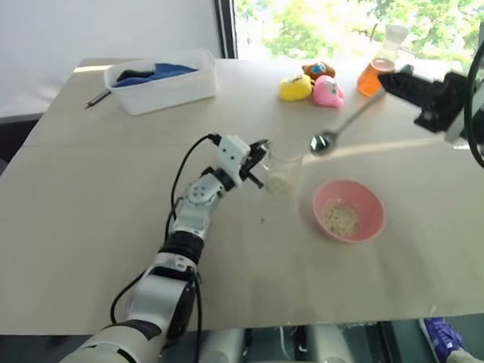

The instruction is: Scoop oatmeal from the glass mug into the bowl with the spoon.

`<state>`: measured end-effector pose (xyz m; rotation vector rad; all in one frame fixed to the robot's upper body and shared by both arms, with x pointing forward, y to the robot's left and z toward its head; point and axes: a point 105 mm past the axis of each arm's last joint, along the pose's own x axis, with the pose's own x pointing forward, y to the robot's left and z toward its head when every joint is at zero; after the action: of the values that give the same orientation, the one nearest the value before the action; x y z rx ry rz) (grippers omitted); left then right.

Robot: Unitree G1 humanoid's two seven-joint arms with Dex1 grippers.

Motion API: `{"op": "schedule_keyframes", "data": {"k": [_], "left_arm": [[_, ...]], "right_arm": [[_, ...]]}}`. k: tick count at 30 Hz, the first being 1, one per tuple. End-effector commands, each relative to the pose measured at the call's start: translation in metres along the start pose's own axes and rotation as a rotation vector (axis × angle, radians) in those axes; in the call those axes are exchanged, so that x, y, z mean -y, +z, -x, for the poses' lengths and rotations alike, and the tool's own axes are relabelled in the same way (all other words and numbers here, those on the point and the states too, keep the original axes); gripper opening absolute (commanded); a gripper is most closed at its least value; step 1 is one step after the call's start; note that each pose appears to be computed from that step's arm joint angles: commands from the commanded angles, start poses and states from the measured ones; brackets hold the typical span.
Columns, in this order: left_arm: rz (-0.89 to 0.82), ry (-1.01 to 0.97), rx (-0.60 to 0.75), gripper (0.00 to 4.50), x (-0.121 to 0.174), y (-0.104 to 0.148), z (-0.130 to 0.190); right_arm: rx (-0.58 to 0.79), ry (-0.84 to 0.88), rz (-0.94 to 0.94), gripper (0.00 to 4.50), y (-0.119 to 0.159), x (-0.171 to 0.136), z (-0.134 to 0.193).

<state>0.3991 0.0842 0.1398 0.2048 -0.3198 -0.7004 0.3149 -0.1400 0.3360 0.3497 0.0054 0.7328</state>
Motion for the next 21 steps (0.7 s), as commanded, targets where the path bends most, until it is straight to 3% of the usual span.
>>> {"op": "schedule_keyframes", "data": {"k": [1, 12, 21], "left_arm": [[0.008, -0.008, -0.017, 0.02, 0.001, -0.003, 0.006], [-0.001, 0.020, -0.024, 0.02, 0.001, 0.000, 0.013], [0.011, 0.084, -0.050, 0.02, -0.002, -0.005, 0.032]], "right_arm": [[0.042, 0.014, -0.036, 0.00, 0.004, -0.005, -0.014], [-0.084, 0.049, -0.003, 0.00, -0.041, -0.007, -0.045], [-0.128, 0.087, 0.061, 0.00, -0.051, -0.010, -0.045]]}}
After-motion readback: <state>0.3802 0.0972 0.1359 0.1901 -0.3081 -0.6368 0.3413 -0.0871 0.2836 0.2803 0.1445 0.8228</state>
